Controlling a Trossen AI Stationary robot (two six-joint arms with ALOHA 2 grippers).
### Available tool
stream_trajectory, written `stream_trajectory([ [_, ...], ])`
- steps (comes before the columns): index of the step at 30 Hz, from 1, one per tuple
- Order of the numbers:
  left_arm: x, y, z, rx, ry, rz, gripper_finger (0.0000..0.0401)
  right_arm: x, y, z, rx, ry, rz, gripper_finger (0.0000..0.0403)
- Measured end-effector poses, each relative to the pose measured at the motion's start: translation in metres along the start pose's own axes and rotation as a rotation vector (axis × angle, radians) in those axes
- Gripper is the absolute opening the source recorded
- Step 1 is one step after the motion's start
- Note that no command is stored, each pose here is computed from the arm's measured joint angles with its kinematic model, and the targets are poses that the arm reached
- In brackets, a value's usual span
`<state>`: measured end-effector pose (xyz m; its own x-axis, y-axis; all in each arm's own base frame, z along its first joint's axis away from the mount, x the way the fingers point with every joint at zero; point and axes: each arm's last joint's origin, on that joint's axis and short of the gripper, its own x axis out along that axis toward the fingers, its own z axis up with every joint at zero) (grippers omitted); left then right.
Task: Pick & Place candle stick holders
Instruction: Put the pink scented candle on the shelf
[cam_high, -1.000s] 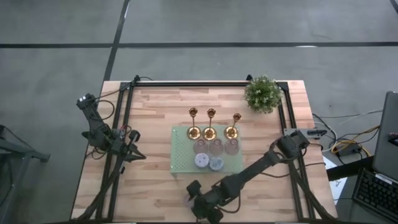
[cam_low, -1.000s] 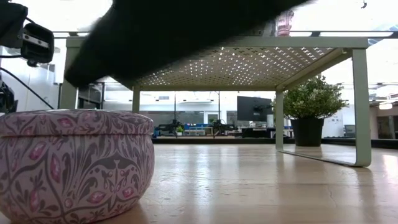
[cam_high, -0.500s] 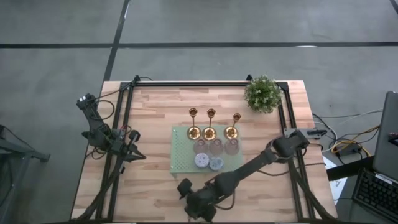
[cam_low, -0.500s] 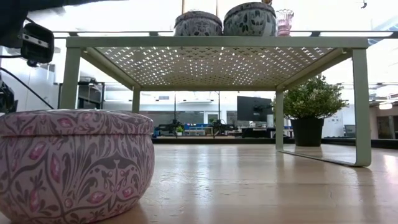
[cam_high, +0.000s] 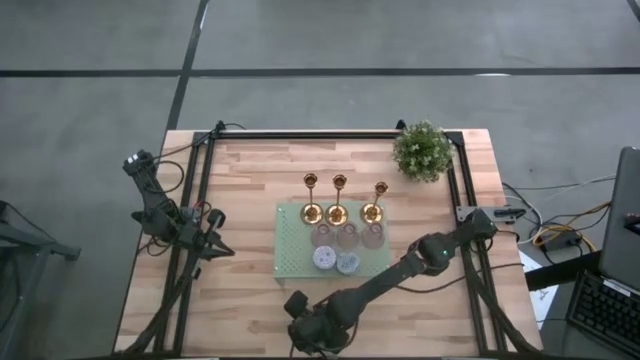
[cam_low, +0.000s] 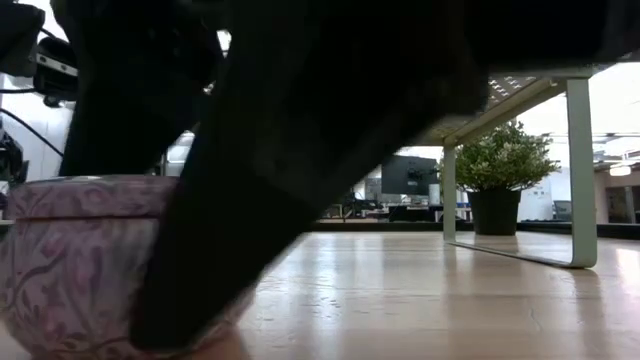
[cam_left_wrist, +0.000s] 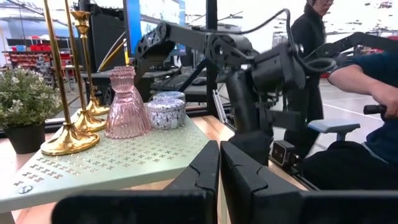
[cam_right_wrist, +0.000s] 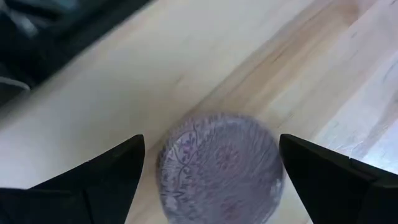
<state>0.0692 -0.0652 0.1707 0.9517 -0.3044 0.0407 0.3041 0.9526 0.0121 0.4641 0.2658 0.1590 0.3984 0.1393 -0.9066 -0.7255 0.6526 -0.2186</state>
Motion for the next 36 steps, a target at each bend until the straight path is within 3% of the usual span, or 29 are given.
stream_trajectory([
  [15,0.0001,0.0,0.0005,-0.003,-0.004,0.003,0.0019,0.0001,-0.0008,-0.0035,0.044,0.028,0.001,0.0363],
  [25,0.0001,0.0001,0.0005,-0.003,-0.004,0.003,0.0019,0.0007,-0.0003,-0.0041,0.061,0.028,0.007,0.0298],
  [36,0.0001,0.0001,0.0006,-0.003,-0.005,0.003,0.0019,-0.0005,0.0,-0.0043,0.097,0.03,0.011,0.0295],
])
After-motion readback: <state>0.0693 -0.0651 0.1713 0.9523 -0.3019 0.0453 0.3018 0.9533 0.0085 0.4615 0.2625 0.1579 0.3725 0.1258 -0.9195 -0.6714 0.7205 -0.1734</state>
